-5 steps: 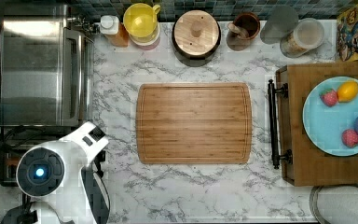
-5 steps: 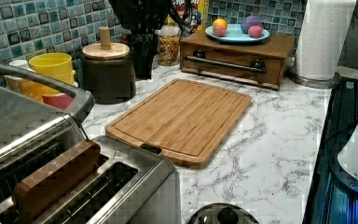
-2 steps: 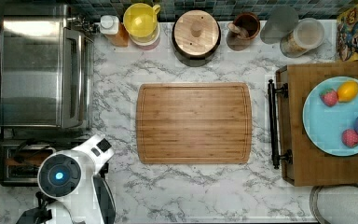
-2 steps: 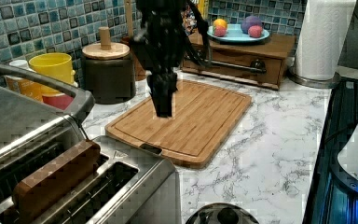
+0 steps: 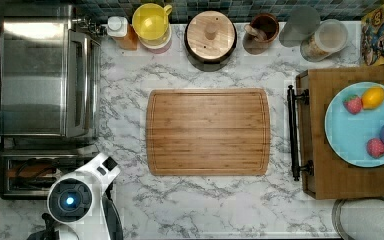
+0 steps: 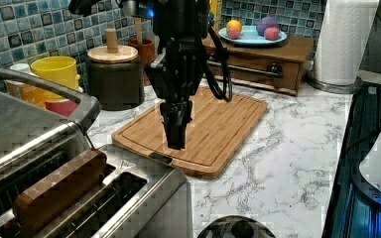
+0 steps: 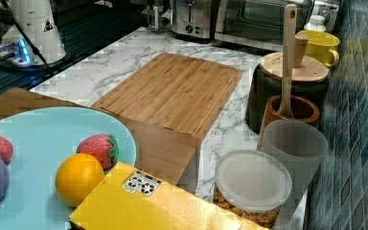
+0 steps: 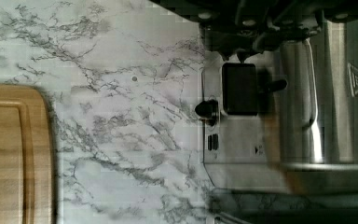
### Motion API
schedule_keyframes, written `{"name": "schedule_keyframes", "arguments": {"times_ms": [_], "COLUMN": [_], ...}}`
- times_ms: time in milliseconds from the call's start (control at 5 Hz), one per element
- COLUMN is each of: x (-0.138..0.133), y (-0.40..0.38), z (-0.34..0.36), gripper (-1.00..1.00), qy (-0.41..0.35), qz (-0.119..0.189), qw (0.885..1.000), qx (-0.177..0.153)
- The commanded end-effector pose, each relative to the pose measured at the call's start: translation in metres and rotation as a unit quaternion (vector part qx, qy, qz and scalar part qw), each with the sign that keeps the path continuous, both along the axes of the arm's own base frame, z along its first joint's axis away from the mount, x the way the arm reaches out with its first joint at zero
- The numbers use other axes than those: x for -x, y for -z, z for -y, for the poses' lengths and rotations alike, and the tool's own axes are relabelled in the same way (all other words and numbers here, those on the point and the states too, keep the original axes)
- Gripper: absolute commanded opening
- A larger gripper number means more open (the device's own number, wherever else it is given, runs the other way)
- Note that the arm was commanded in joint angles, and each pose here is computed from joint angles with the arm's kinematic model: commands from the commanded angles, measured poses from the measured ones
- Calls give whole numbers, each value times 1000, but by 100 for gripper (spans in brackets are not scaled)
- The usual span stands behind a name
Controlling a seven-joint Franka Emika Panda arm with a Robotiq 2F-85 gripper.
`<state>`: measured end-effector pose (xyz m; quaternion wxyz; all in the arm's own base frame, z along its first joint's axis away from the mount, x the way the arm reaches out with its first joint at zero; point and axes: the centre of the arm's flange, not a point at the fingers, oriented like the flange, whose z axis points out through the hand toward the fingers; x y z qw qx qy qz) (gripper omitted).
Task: Turn on the toaster.
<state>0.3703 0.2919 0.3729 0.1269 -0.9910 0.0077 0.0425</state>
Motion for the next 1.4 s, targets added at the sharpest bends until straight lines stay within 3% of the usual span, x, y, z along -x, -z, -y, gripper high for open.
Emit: {"name": "schedule_keyframes", "arguments": {"times_ms": [200,800,1000,1400], "x": [-10,-40,-35,-29], "y": [-25,-21,-20,-1], "z": [-22,-13,-22,-35], "gripper": [-100,-100,-100,-100], "qy": [36,52,43,27], "qz": [58,27,31,26], "qw": [997,998,998,999], "qx": [-22,-21,-39,-35]}}
